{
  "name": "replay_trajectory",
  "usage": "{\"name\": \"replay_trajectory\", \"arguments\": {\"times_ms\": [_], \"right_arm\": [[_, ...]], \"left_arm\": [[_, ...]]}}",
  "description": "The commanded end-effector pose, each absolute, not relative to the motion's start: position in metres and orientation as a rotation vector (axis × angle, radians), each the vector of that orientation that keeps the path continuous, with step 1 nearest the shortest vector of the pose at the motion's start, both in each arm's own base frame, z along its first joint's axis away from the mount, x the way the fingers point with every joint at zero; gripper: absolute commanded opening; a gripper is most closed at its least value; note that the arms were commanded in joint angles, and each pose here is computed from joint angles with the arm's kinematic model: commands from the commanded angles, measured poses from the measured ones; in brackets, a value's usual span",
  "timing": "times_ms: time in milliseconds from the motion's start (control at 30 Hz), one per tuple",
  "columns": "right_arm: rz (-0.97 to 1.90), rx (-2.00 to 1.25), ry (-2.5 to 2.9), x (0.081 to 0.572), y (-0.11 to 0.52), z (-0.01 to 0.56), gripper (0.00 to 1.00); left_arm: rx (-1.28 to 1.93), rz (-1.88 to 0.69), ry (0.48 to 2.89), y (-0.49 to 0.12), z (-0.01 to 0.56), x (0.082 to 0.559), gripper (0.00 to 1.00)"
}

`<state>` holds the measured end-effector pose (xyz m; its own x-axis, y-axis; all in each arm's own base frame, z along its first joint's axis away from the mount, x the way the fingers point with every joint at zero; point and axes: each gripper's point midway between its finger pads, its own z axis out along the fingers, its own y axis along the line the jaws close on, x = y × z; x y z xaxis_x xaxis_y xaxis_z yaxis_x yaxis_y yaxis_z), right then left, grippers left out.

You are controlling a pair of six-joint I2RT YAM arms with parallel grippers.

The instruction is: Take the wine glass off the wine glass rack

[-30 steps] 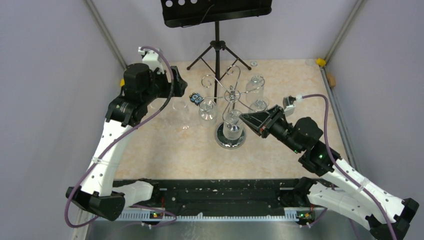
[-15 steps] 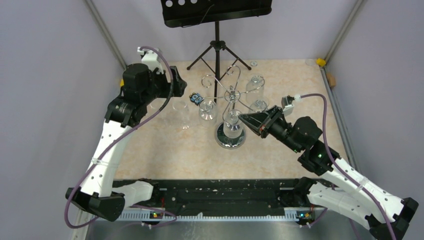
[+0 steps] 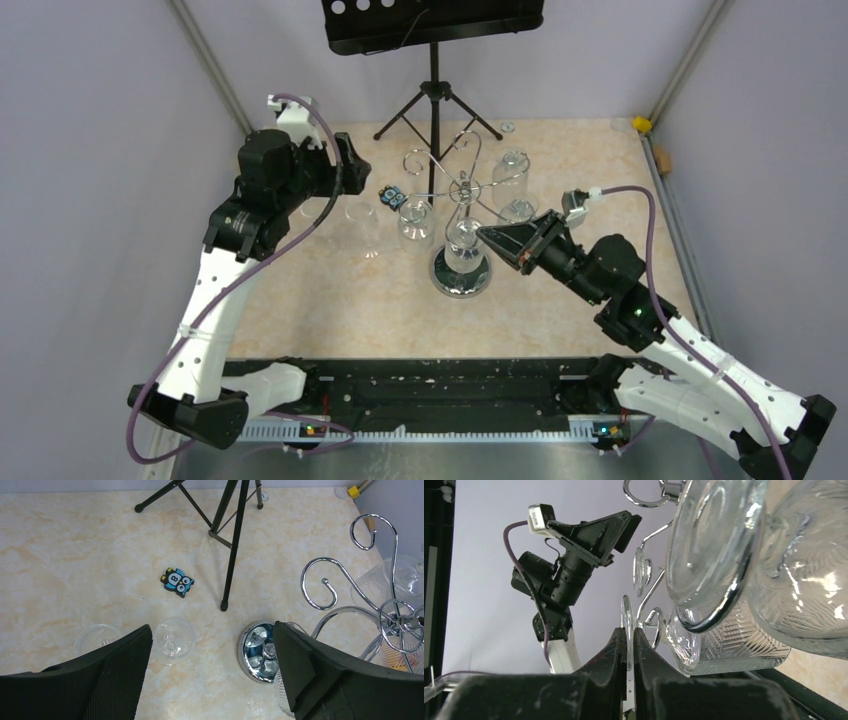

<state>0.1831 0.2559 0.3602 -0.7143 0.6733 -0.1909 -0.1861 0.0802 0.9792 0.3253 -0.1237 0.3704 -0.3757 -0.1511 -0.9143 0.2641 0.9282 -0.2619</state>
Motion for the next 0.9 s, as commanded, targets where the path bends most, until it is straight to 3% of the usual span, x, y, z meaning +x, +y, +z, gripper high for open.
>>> {"name": "replay_trajectory", "arguments": {"times_ms": [0, 867], "right_arm": [[1.841, 0.39, 1.504, 0.17, 0.247, 0.416, 0.0], [1.828, 0.279, 1.537, 0.179, 0.272, 0.42, 0.0]], "left_arm": [[0.092, -0.453, 1.831, -0.124, 0.392, 0.327, 0.94], [0.087, -0.467, 1.831, -0.126, 0.391, 0.325, 0.94]]}}
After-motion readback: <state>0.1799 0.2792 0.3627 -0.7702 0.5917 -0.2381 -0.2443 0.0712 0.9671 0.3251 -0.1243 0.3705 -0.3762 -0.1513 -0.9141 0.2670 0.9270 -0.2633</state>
